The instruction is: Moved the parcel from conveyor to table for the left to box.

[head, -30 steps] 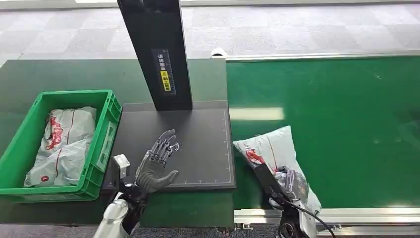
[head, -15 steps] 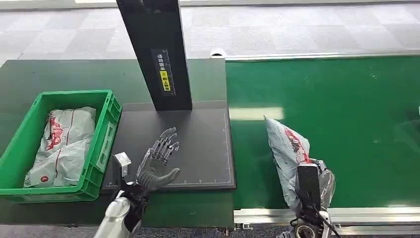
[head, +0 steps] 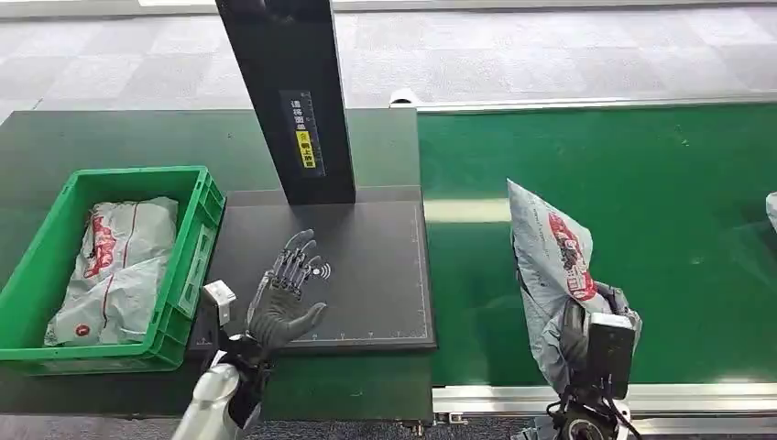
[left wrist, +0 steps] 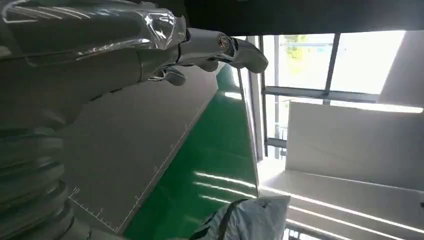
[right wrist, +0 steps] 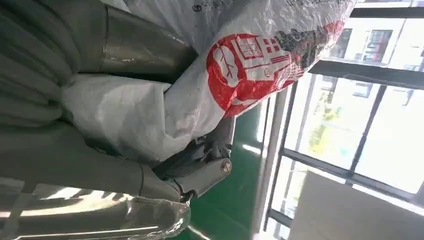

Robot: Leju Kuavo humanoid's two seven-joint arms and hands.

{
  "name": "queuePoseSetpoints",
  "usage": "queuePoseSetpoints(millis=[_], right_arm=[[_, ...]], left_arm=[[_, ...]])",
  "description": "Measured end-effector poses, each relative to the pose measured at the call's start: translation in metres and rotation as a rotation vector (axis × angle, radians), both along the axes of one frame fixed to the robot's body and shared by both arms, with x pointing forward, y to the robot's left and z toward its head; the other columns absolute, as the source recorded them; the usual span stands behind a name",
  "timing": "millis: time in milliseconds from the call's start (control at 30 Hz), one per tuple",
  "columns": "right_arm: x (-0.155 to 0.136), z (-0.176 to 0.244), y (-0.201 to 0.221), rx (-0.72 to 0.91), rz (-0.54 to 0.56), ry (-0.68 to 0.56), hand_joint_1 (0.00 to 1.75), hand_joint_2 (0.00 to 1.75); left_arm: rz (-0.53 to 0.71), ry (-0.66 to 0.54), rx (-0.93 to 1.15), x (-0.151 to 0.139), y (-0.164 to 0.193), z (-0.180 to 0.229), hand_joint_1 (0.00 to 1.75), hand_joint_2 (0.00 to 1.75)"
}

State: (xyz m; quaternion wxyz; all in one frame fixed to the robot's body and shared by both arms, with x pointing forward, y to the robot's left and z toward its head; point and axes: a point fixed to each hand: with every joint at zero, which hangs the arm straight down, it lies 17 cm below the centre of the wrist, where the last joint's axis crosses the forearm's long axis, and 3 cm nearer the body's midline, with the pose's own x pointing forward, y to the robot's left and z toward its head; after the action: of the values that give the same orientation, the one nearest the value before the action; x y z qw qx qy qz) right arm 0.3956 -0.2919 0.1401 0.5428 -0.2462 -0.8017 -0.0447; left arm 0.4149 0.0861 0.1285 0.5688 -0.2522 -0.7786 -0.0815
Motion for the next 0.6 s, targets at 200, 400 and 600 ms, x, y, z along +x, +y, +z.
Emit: queuePoseSetpoints(millis=[200,400,600], right_arm=[[0.007,0.031,0.025,-0.136,0.038,-0.09,1.75,1.75],[0.034,0.082,0.104,-0.518,0.156,-0.23,1.75,1.75],[0.044,0.067,0.193,-1.083,0.275,-0.374,1.75,1.75]], left_arm=[[0.032,-0.023,-0.017,0.003,0.011,0.006,0.0,1.75],[0.076,-0.033,-0.043,0.008,0.028,0.01,0.0,1.75],[0.085,-0.046,-0.052,0.01,0.032,0.013,0.0,1.75]])
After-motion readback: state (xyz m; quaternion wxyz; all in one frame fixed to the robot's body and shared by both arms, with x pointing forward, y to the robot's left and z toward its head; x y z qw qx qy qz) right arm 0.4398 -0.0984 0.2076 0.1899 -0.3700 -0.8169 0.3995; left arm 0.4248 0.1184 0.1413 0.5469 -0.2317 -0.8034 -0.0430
